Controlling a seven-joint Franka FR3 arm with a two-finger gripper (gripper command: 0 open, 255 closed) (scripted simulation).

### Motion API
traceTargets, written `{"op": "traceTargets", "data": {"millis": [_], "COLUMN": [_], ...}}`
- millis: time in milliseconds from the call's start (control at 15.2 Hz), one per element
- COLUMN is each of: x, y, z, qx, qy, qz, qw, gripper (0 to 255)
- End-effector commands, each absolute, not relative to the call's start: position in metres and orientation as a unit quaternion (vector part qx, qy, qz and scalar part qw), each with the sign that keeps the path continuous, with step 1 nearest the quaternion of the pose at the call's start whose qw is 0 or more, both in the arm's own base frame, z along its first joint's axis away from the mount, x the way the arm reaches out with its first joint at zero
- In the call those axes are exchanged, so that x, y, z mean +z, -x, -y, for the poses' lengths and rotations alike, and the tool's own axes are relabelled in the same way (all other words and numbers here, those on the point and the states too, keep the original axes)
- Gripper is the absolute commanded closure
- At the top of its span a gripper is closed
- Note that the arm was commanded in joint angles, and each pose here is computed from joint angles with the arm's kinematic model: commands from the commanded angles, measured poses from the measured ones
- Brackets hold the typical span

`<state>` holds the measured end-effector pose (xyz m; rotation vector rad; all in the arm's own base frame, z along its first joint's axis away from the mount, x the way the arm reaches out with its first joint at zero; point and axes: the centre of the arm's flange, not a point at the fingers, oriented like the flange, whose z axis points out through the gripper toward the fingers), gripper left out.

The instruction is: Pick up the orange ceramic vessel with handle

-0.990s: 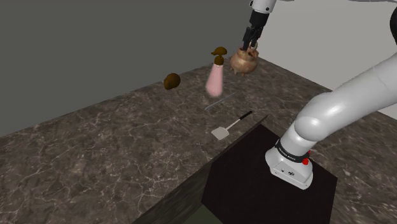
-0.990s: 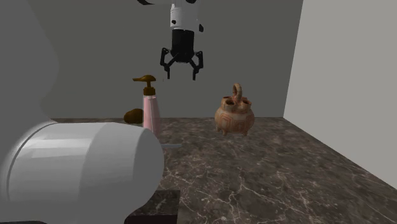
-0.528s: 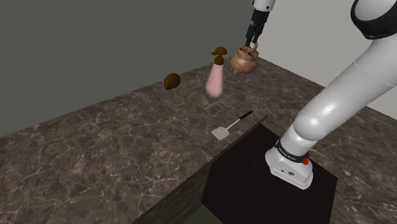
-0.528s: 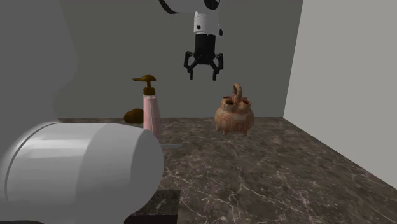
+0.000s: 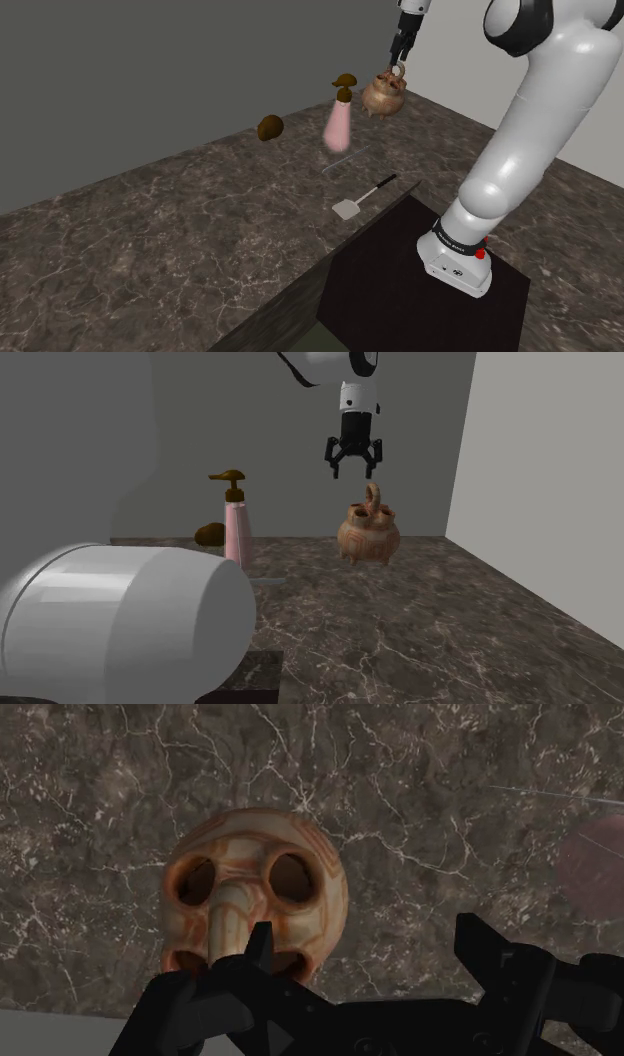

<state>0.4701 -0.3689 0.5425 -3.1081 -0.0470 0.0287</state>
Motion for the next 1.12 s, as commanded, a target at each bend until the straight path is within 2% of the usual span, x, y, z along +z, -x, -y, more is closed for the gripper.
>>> {"op": "traceTargets", "data": {"millis": [0, 264, 858, 924, 1056], "x": [0.54, 0.538, 0.498, 0.498, 0.498], "y": [-0.479, -0.494, -0.494, -0.494, -0.494], "z": [0.397, 0.437, 0.437, 0.437, 0.437], "qx": [0.012, 0.017, 0.017, 0.017, 0.017], "qy": [1.0, 1.0, 1.0, 1.0, 1.0], "qz": [0.017, 0.018, 0.018, 0.018, 0.018], "qw": [0.014, 0.01, 0.01, 0.01, 0.01], "gripper": [0, 0, 0, 255, 255]}}
